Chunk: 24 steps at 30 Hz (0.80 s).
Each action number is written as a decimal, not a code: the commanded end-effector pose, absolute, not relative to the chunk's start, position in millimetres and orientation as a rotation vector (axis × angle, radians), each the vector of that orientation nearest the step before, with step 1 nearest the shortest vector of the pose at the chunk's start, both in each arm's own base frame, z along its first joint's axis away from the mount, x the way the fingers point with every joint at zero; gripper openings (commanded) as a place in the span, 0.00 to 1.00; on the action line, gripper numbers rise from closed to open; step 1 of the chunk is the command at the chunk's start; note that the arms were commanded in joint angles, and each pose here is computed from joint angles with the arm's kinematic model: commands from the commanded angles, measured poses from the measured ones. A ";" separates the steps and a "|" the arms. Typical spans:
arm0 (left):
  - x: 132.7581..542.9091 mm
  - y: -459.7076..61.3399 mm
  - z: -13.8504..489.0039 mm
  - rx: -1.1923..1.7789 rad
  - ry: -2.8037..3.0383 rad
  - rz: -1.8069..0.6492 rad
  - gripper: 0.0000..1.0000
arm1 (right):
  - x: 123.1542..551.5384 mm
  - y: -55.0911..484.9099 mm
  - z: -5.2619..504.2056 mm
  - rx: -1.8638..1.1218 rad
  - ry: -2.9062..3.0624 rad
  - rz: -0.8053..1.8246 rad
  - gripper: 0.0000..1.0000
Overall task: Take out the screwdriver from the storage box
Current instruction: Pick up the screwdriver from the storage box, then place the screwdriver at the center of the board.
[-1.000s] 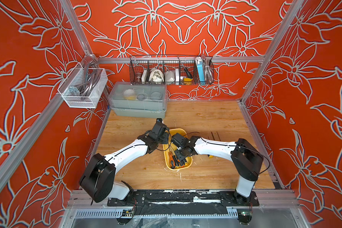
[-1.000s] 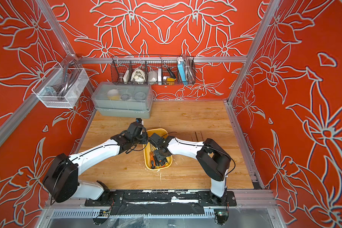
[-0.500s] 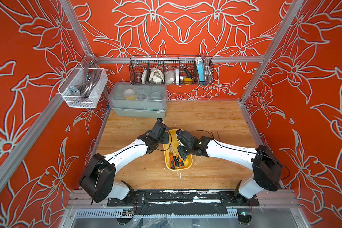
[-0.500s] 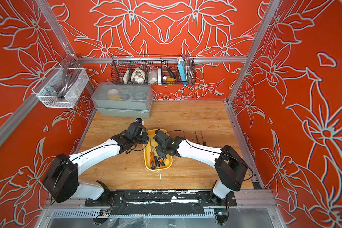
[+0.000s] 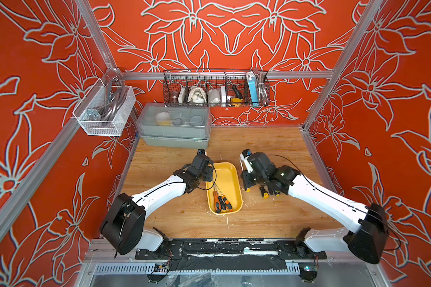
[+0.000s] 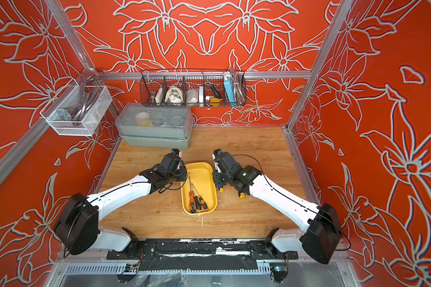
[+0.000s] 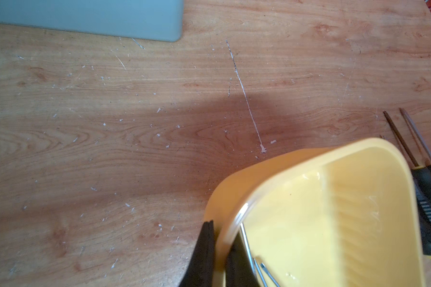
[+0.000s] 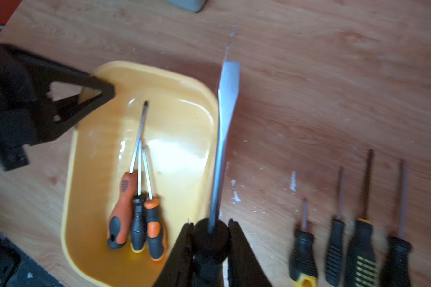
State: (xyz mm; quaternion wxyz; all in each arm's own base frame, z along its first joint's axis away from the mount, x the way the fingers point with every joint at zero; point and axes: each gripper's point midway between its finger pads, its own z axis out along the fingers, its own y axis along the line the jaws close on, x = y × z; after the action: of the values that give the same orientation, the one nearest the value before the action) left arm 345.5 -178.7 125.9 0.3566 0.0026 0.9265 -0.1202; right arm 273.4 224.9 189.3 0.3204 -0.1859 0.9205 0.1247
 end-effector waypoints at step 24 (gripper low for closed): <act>354.5 -190.8 152.2 0.006 2.321 -0.391 0.00 | 322.2 8.8 81.4 -0.081 2.815 -0.011 0.00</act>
State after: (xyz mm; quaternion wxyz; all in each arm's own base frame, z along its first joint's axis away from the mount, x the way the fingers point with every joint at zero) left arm 345.1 -179.8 125.8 0.3553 0.0038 0.9266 -0.1229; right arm 318.8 11.9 91.8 0.1680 -0.0220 0.9855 -0.0110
